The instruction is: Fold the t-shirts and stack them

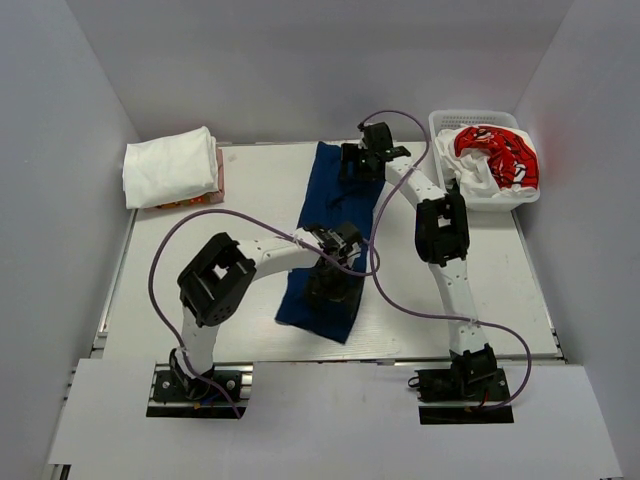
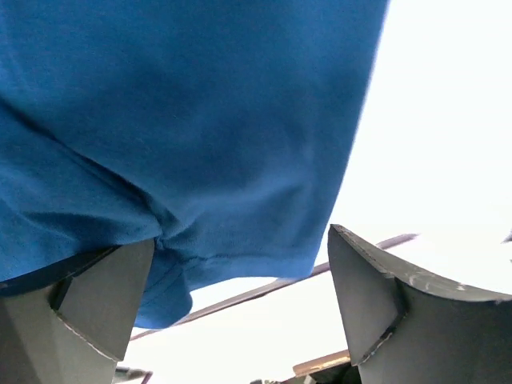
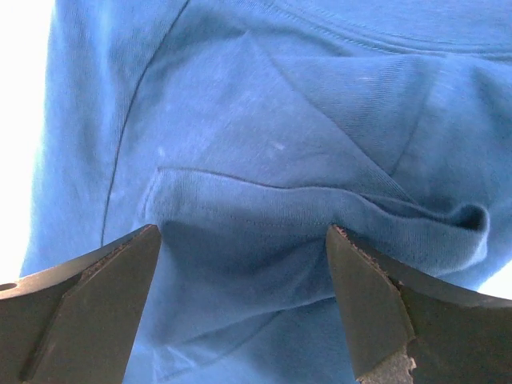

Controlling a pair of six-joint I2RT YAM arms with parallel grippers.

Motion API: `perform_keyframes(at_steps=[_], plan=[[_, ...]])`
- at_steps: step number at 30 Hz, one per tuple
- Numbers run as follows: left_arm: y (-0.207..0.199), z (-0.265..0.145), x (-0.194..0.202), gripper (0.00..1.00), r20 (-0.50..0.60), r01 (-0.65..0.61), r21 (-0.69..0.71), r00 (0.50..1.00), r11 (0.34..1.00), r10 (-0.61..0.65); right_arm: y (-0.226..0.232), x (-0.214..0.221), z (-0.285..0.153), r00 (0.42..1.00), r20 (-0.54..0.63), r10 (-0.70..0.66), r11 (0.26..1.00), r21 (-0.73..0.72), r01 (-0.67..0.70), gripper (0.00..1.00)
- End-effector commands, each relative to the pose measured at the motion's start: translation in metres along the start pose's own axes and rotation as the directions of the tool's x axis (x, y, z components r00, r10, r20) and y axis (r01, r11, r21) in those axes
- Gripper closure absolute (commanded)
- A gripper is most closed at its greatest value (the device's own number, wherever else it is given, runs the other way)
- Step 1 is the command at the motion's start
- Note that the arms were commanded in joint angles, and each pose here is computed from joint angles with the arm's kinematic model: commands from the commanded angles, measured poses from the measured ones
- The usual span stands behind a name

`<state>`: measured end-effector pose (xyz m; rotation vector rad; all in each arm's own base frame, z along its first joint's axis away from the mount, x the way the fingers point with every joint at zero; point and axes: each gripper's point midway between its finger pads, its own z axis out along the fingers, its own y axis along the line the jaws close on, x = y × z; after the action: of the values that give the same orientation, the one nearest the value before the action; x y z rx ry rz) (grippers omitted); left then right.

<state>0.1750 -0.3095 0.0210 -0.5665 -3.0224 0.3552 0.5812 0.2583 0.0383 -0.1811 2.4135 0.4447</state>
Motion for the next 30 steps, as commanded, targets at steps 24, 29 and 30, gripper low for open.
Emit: perform_keyframes(at_steps=[24,29,30], plan=[[0.046,-0.092,0.023,0.01,0.586,0.179,0.104,0.784,0.978,-0.206,0.018,0.009,-0.244,0.963,0.266,0.038,0.996,0.067,-0.058,0.1],[0.06,-0.058,0.031,0.01,0.492,0.222,0.07,0.84,0.972,-0.228,0.026,0.138,-0.259,0.996,0.005,0.086,0.996,0.039,-0.086,0.1],[0.06,-0.055,0.03,0.01,0.479,0.217,0.073,0.848,0.973,-0.225,0.043,0.141,-0.276,0.997,0.019,0.081,0.996,-0.037,-0.08,0.1]])
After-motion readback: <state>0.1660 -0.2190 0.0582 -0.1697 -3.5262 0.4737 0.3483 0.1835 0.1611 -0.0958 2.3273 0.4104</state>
